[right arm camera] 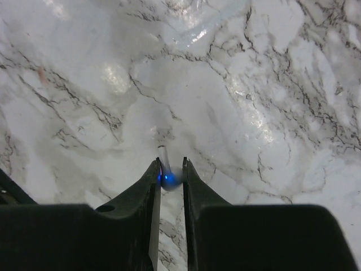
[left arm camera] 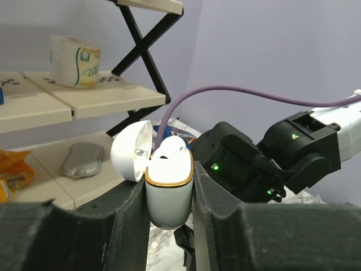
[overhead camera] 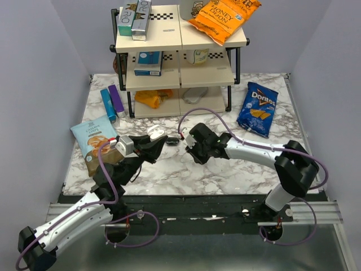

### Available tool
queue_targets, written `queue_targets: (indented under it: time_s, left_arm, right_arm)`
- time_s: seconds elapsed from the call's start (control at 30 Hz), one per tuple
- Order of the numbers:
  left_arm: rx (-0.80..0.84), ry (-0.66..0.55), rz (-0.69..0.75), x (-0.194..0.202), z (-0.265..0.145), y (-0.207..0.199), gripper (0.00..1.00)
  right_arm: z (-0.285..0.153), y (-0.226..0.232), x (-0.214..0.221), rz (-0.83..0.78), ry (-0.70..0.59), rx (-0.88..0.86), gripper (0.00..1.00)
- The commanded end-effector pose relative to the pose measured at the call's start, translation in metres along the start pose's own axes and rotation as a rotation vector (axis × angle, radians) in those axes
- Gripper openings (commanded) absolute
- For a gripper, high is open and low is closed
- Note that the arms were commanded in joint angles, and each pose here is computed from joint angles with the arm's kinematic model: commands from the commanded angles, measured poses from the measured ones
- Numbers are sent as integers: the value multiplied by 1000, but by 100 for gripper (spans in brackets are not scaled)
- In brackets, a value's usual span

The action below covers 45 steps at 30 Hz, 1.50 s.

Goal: Insert the wireless bluetooth earbuds into the charging case
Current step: Place the earbud at the center of the board, then pick up the earbud from the center of the board.

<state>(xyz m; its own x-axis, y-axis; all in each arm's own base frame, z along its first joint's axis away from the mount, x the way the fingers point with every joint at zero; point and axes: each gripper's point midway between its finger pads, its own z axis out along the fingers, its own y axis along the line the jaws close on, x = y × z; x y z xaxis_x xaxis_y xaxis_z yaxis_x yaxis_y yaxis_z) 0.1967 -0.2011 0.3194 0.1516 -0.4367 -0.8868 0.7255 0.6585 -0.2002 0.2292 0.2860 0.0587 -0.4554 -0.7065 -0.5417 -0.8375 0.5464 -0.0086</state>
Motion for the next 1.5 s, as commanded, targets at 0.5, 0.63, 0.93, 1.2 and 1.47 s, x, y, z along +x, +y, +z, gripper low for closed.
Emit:
queue_targets:
  time_s: [0.5, 0.63, 0.93, 1.2, 1.47]
  left_arm:
    - [-31, 43, -13, 11, -2, 6, 0]
    - [-32, 47, -12, 13, -2, 6, 0]
    - [-23, 43, -9, 10, -1, 4, 0]
    - [-39, 49, -24, 15, -4, 7, 0]
    - [-32, 68, -34, 20, -3, 6, 0]
  right_arm:
    - [32, -27, 12, 127, 66, 44, 28]
    - [25, -30, 10, 135, 54, 65, 43]
    - [-21, -38, -20, 259, -107, 150, 59]
    - [-8, -15, -12, 614, -188, 73, 1]
    - [18, -6, 11, 691, -131, 46, 1]
